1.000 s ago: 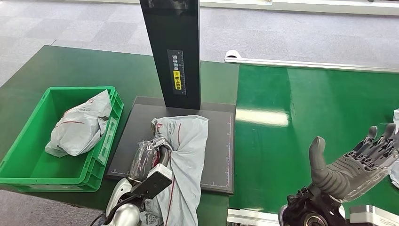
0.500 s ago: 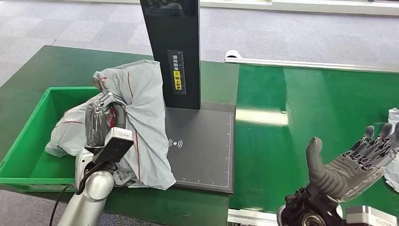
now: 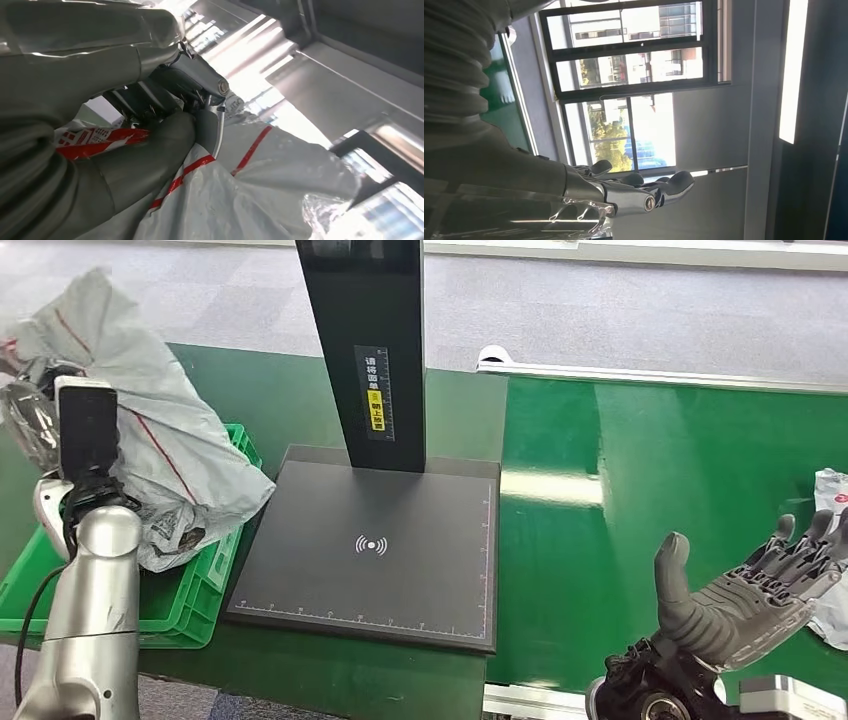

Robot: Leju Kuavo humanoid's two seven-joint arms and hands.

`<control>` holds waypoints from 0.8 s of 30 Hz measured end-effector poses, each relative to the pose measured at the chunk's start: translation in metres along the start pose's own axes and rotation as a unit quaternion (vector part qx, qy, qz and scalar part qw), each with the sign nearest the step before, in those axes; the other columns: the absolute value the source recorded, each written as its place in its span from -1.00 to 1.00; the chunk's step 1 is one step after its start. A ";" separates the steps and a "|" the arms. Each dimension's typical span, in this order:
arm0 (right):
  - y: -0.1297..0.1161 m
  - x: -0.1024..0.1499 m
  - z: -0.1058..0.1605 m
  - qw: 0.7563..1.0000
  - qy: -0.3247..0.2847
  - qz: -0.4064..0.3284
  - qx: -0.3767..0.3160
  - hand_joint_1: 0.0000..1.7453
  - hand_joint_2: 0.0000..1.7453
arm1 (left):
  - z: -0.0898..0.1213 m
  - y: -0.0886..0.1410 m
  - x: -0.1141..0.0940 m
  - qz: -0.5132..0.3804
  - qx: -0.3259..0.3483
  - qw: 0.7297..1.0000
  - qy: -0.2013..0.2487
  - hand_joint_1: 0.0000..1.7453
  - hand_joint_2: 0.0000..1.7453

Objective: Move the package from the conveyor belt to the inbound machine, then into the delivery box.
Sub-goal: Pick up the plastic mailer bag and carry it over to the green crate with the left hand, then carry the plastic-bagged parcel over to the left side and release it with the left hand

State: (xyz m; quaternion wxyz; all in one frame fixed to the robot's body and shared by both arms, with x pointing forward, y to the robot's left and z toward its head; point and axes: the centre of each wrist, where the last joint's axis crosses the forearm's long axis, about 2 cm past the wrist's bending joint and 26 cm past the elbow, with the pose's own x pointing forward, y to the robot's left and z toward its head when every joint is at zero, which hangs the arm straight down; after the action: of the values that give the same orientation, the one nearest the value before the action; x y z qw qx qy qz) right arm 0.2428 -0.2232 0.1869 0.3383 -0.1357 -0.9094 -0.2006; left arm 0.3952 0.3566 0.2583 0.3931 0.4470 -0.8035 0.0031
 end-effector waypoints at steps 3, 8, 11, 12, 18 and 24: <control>0.001 0.000 0.000 1.000 0.002 -0.001 0.000 -1.00 1.00 | 0.001 0.008 -0.020 -0.022 0.008 0.999 0.029 1.00 1.00; 0.002 0.000 0.001 1.000 0.004 -0.004 0.002 -1.00 1.00 | 0.004 0.015 -0.036 -0.039 0.011 0.998 0.053 1.00 1.00; 0.003 0.000 0.001 1.000 0.005 -0.004 0.002 -1.00 1.00 | 0.005 0.016 -0.040 -0.045 0.010 0.997 0.062 1.00 1.00; 0.003 0.000 0.001 1.000 0.006 -0.004 0.002 -1.00 1.00 | 0.006 0.017 -0.041 -0.049 0.010 0.997 0.066 1.00 1.00; 0.004 0.000 -0.001 1.000 0.011 0.000 -0.003 -1.00 1.00 | 0.006 0.021 -0.049 -0.079 0.016 0.993 0.089 -1.00 1.00; 0.005 -0.001 -0.001 1.000 0.016 0.004 0.001 -1.00 1.00 | 0.007 0.025 -0.053 -0.092 0.048 0.990 0.091 -1.00 1.00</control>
State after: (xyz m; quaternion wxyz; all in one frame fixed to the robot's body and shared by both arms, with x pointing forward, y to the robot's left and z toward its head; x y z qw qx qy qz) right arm 0.2465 -0.2191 0.1884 0.3535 -0.1358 -0.9034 -0.2010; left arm 0.3882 0.4073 0.2288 0.4416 0.5353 -0.7185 0.0462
